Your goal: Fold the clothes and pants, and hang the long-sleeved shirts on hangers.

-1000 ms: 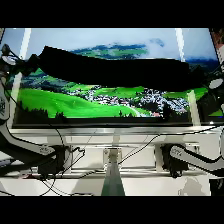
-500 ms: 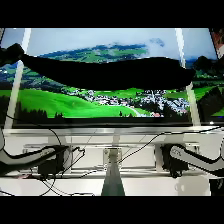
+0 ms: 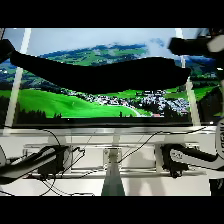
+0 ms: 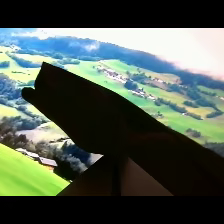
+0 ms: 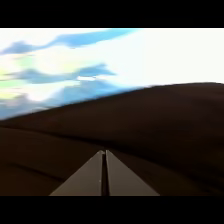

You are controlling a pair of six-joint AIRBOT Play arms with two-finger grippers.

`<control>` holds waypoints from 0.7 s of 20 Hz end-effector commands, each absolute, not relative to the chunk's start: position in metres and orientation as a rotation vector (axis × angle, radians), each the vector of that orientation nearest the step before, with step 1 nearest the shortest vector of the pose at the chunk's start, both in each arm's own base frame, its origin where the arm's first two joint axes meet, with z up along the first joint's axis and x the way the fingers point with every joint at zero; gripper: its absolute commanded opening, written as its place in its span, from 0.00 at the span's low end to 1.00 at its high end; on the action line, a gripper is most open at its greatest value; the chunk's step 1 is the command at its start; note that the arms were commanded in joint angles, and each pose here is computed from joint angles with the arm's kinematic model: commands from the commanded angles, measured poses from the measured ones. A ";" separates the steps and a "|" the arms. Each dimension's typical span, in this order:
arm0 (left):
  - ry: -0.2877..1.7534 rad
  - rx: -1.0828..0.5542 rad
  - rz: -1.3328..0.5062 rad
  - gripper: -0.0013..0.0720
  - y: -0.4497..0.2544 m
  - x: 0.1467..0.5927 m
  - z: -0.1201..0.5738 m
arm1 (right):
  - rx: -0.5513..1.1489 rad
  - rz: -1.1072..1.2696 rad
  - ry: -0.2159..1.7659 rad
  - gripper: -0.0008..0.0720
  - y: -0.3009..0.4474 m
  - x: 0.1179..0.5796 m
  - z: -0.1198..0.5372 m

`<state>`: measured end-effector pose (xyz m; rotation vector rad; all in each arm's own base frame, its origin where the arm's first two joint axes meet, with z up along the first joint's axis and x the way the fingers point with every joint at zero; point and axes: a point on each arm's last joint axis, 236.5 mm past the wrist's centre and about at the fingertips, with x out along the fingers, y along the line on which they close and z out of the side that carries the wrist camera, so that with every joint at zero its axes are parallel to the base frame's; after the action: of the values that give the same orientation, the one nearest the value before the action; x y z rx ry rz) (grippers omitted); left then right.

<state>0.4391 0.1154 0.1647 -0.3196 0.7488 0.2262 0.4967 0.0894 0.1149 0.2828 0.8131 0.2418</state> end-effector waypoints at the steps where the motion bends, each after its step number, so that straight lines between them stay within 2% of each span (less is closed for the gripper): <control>1: 0.694 -0.395 0.156 0.03 0.091 0.434 0.191 | 0.339 0.403 0.837 0.04 0.222 0.509 0.083; 3: 0.662 -0.447 0.066 0.03 0.067 0.436 0.205 | 0.343 0.512 0.903 0.04 0.299 0.499 0.051; 8: 0.625 -0.359 -0.175 0.03 -0.008 0.437 0.228 | 0.343 0.750 1.008 0.04 0.470 0.447 -0.004; 11: 0.630 -0.333 -0.248 0.03 -0.041 0.433 0.232 | 0.450 0.766 0.984 0.04 0.534 0.431 -0.017; 14: 0.646 -0.320 -0.283 0.03 -0.057 0.433 0.228 | 0.531 0.752 0.972 0.04 0.558 0.422 -0.023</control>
<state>0.4348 -0.0354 0.2268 -0.3352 0.6422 -0.2274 0.4360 0.5194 -0.0151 0.4338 0.9861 0.7498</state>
